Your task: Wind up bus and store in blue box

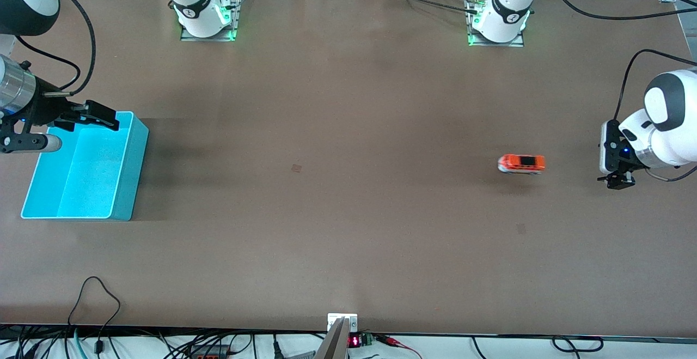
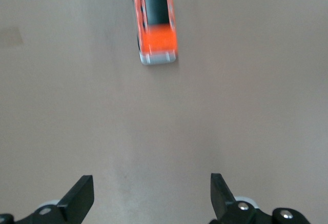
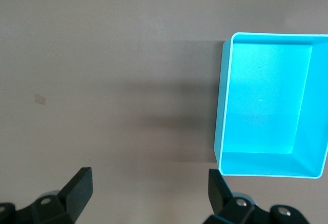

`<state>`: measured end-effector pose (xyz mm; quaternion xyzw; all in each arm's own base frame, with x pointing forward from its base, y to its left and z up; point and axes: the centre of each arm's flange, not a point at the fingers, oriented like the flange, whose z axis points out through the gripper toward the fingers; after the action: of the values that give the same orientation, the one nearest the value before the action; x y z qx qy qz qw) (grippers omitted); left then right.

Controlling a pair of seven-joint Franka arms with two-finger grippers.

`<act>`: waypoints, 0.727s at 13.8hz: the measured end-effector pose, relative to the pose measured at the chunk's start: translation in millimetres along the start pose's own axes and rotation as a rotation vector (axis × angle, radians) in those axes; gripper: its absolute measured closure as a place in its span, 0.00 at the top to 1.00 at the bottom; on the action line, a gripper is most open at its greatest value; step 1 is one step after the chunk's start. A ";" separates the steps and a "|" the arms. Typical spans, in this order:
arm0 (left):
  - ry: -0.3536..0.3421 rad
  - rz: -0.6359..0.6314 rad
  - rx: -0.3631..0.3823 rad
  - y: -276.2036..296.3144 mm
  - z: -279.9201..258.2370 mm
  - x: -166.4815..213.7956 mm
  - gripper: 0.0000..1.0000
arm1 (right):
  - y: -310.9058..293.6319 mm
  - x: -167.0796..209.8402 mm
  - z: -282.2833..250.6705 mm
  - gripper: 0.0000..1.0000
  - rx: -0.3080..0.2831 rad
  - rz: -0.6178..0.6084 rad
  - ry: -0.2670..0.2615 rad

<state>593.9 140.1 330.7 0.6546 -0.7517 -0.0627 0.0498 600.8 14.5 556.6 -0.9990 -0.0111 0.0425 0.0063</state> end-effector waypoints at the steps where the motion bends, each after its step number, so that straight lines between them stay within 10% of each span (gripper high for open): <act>1: -0.002 -0.005 -0.007 -2.9 -8.5 8.5 1.00 | 0.0 0.0 0.0 1.00 0.000 0.000 0.000; 10: -0.028 -0.280 0.047 -38.0 -59.0 85.9 1.00 | 0.0 0.0 0.1 1.00 0.000 0.000 0.000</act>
<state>628.4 48.2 382.3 0.7531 -0.6550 -0.0606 0.0145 600.9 14.5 556.5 -0.9990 -0.0111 0.0426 0.0064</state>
